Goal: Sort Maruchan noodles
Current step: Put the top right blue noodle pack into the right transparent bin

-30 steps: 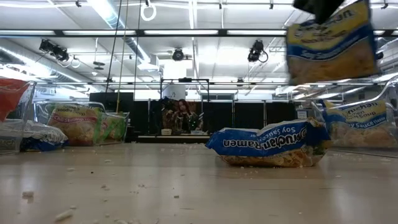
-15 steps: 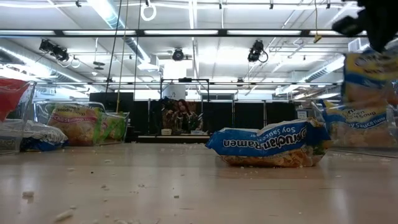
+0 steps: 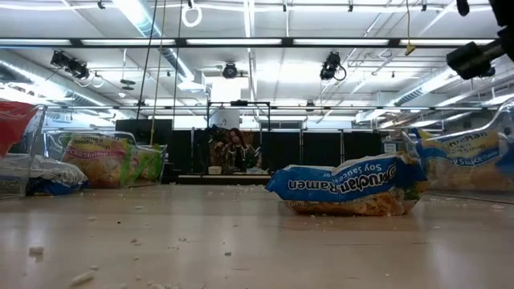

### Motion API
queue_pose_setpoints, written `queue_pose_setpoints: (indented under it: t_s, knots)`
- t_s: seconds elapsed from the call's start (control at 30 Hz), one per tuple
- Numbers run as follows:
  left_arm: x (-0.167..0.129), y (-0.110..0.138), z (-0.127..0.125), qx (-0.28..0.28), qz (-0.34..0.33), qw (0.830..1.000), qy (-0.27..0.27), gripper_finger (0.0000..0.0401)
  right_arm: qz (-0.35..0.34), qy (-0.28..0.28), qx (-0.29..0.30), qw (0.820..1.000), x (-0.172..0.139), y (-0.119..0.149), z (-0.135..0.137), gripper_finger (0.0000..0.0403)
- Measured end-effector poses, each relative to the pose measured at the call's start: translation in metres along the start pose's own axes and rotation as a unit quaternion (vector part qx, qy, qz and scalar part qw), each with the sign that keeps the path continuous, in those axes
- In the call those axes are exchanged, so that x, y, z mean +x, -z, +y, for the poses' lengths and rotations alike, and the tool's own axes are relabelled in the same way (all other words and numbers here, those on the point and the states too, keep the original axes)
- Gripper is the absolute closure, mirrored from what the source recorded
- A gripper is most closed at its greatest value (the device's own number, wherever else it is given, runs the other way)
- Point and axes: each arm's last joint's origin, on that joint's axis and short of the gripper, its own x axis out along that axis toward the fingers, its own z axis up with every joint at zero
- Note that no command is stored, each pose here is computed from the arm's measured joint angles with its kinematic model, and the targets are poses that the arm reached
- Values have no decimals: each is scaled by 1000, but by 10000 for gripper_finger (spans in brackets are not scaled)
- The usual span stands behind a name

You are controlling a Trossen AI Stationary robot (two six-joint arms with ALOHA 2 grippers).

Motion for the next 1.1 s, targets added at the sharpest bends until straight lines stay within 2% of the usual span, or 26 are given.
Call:
queue_pose_setpoints:
  t_s: [0.2, 0.37, 0.57, 0.87, 1.1]
  knots:
    - [-6, -20, -7, 59, -19, 998, 20, 248, 18, 5, -12, 1000, 10, -2, -3, 397]
    - [-7, -28, -7, 119, 4, 993, 13, 248, 11, -26, -41, 999, 15, -10, -4, 396]
    - [-12, -32, -6, 169, 39, 985, 1, 248, 42, -11, -40, 998, 28, -18, -10, 396]
    - [-32, -39, 0, 200, 89, 976, 3, 248, 101, -34, -1, 994, 49, -26, -17, 388]
    - [-43, -44, 3, 205, 100, 974, 0, 248, 91, -29, 4, 995, 39, -37, -16, 350]
